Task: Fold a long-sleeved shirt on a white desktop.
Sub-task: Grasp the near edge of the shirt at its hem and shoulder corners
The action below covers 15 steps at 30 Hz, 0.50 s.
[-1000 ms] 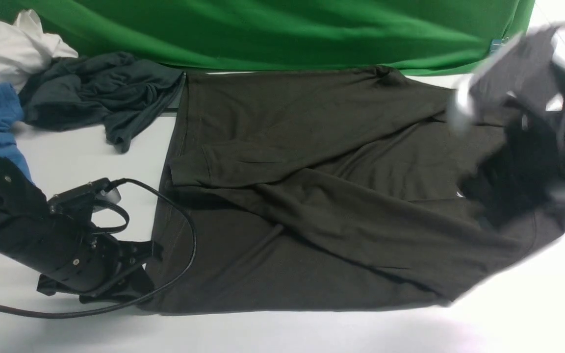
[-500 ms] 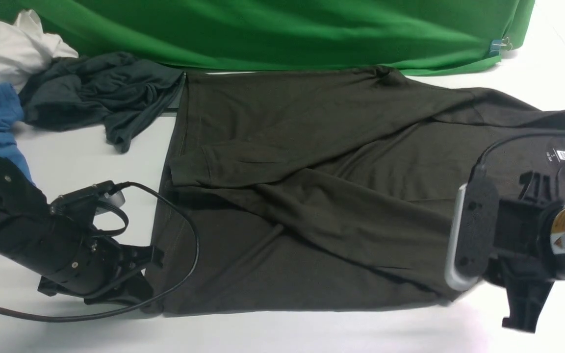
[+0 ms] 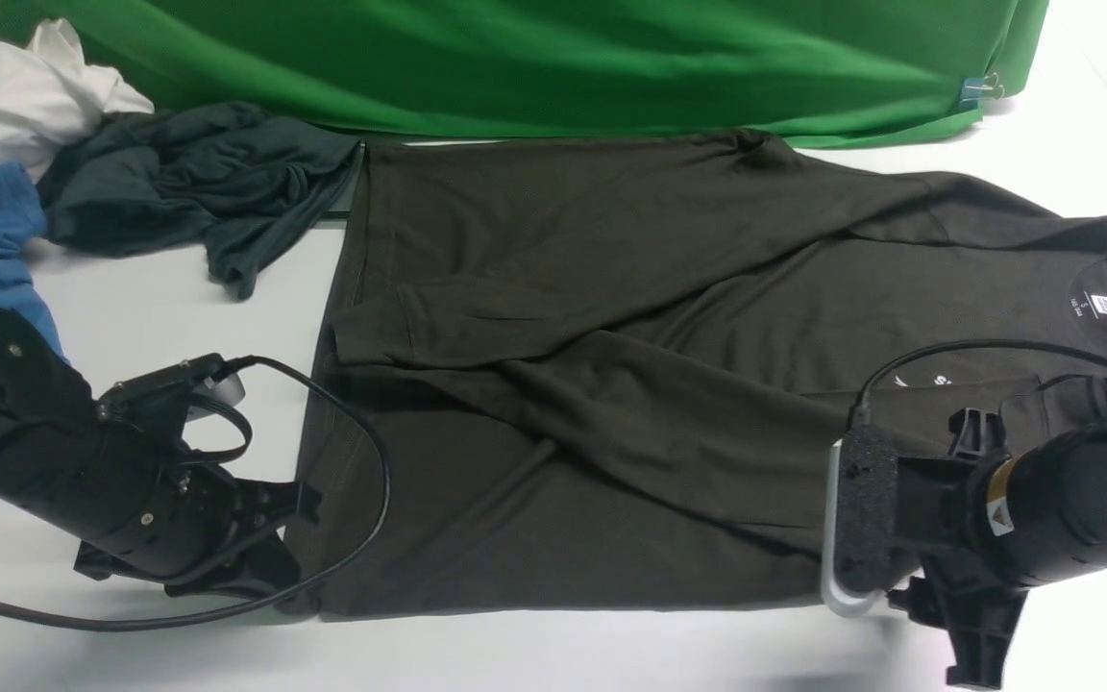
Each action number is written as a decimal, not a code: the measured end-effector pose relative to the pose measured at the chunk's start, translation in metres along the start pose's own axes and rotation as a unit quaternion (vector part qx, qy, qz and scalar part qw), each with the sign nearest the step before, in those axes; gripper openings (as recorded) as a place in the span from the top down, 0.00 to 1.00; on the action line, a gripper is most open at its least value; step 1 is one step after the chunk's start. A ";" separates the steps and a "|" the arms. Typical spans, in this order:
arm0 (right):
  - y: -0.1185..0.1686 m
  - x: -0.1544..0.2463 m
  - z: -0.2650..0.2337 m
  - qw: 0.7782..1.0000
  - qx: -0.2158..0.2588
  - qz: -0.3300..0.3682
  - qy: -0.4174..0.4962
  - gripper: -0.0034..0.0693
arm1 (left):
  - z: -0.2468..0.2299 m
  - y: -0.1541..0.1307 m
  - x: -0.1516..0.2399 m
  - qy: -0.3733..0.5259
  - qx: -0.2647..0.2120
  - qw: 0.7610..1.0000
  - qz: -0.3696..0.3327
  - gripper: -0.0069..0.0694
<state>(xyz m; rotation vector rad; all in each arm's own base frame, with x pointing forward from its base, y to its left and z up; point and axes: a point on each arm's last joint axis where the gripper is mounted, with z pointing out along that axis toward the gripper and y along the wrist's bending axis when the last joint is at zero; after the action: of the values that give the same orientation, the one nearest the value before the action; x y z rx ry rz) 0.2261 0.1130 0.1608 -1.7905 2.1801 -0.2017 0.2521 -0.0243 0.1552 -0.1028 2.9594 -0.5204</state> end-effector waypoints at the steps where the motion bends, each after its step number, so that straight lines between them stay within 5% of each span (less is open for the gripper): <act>1: 0.000 -0.001 0.003 1.000 -0.003 0.002 0.000 0.45 | 0.000 0.000 0.000 0.000 0.000 1.000 0.000 0.88; 6: -0.001 -0.004 0.014 1.000 -0.005 0.002 -0.004 0.47 | 0.000 0.000 0.000 -0.002 0.000 1.000 0.000 0.88; 8: -0.002 -0.005 0.016 1.000 -0.003 0.001 -0.006 0.54 | 0.000 0.000 0.000 -0.003 0.000 1.000 -0.001 0.88; 12: -0.002 -0.005 0.017 1.000 -0.003 0.002 -0.008 0.85 | 0.000 0.000 -0.001 -0.004 0.000 1.000 -0.001 0.88; 15: -0.002 -0.005 0.018 1.000 -0.003 0.002 -0.007 0.88 | 0.000 0.000 -0.001 -0.005 0.000 1.000 0.001 0.88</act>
<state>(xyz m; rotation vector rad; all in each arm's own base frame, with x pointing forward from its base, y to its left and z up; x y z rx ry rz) 0.2347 0.1192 0.1455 -1.7848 2.1765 -0.1801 0.2529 -0.0243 0.1553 -0.1028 2.9503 -0.5194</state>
